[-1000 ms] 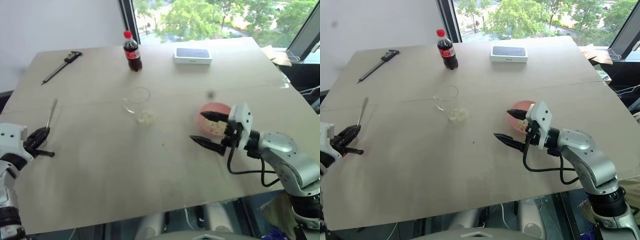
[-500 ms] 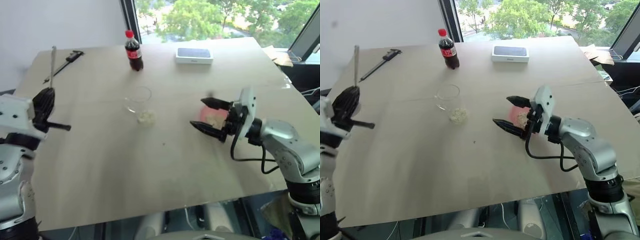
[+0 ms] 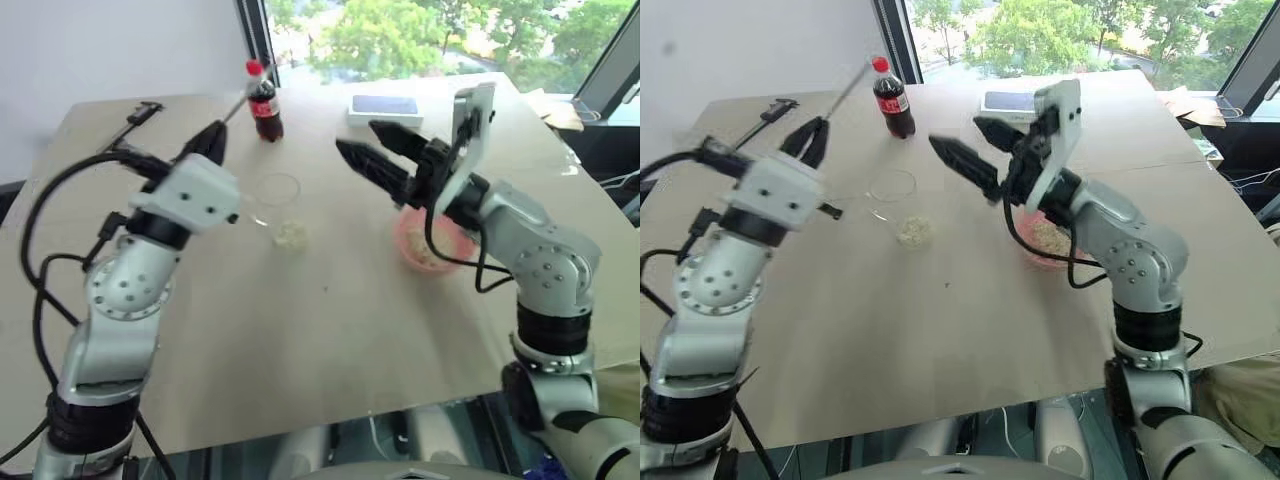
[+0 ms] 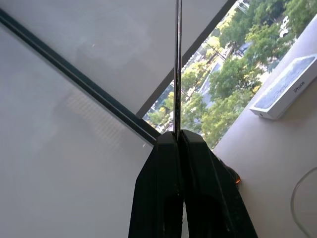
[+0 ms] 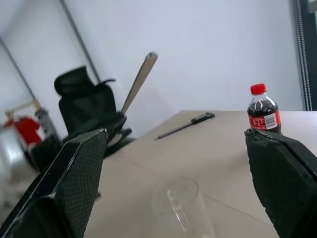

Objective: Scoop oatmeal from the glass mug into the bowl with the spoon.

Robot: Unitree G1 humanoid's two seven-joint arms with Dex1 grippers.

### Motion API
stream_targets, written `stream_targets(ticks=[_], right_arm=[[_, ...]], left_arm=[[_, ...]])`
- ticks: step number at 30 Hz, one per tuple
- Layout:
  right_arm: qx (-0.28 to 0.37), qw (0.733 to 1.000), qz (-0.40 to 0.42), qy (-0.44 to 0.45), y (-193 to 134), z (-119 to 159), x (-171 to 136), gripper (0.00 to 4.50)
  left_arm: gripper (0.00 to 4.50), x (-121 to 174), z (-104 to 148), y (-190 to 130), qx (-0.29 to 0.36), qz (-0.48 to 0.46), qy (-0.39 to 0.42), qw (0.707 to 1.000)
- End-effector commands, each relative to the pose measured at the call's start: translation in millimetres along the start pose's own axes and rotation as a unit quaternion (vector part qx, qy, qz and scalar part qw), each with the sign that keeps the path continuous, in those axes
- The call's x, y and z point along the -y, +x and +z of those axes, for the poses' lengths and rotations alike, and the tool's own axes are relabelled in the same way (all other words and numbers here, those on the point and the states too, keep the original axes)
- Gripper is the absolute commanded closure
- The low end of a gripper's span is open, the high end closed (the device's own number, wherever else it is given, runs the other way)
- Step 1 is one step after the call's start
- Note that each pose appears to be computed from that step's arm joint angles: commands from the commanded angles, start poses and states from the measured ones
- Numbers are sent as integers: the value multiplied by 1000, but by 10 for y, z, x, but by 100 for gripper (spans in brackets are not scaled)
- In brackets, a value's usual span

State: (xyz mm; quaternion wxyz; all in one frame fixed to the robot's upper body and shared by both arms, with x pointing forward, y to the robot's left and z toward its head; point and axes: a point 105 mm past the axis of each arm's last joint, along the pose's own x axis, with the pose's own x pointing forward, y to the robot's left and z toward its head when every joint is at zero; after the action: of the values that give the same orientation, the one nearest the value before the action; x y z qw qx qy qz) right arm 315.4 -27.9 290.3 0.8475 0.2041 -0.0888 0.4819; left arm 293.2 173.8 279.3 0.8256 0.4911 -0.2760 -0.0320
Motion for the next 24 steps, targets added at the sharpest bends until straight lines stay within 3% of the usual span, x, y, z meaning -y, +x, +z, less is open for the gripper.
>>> stream_targets(ticks=[1,6,11,24], right_arm=[[24,999,-26,34,61,122,19,0],[20,992,-19,121,182,98,-39,0],[43,983,9,179,313,245,-158,0],[6,980,4,197,343,165,-167,0]], left_arm=[[447,-35,239,57,45,26,62,997],[447,111,374,112,80,21,102,991],[447,202,409,127,100,10,139,985],[447,200,363,111,102,24,211,972]])
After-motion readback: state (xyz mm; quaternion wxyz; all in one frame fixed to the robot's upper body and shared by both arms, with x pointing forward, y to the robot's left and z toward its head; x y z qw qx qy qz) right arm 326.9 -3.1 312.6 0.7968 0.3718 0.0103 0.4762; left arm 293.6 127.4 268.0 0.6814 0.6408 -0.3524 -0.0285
